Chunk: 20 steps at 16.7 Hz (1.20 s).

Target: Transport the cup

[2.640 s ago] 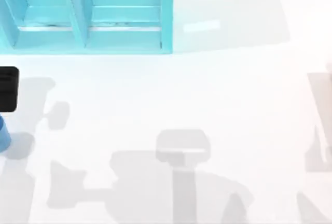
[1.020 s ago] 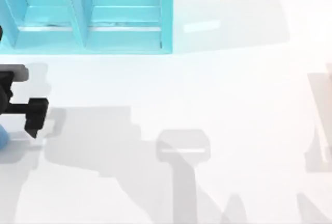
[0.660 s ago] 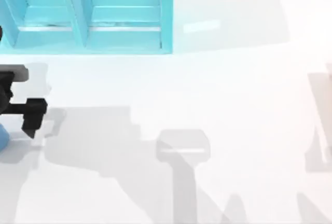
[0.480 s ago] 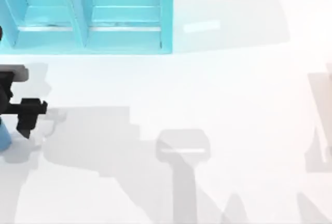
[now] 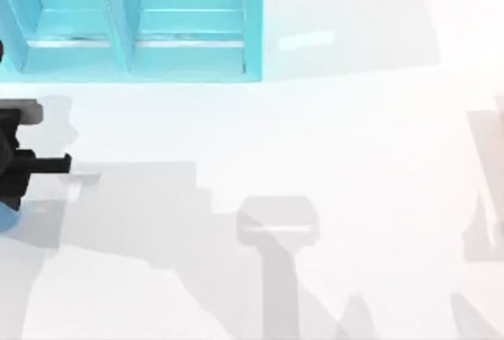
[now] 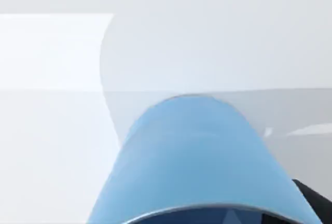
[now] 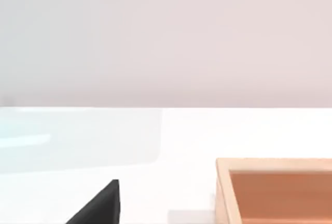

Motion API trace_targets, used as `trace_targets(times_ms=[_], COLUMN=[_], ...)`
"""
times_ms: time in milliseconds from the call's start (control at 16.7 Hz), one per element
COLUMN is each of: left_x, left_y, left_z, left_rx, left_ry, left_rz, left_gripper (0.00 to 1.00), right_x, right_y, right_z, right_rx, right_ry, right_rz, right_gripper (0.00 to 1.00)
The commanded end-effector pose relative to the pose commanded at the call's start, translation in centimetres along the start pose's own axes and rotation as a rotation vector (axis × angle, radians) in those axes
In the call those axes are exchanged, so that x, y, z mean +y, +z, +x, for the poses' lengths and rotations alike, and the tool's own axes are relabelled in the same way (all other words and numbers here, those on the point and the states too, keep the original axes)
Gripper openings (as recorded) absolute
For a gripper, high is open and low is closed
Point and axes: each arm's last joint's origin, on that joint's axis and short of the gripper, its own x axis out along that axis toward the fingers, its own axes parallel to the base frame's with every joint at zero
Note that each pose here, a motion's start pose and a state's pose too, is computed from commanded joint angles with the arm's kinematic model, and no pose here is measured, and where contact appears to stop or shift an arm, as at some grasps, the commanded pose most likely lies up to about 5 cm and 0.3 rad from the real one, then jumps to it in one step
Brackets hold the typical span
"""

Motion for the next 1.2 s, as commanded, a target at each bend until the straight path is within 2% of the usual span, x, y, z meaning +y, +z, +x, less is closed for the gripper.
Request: trace_targets(times_ms=[540,660,960,1200], left_x=[0.0,1.3,9.6,17.3], left_y=[0.0,0.5,2.1,0.9], left_z=[-0.1,-0.4,-3.2,-5.9], left_rx=[-0.001,0.006,0.013,0.010], left_ry=[0.000,0.001,0.006,0.014], left_rz=[0.002,0.002,0.002,0.001], left_gripper=[0.00,0.00,0.00,0.00], right_x=[0.0,0.0,0.0,0.0], right_y=[0.0,0.0,0.0,0.0], right_z=[0.0,0.0,0.0,0.0], right_rx=[0.000,0.000,0.000,0.000], right_ry=[0.000,0.000,0.000,0.000], right_rz=[0.000,0.000,0.000,0.000], right_gripper=[1.00,1.00,1.00,1.00])
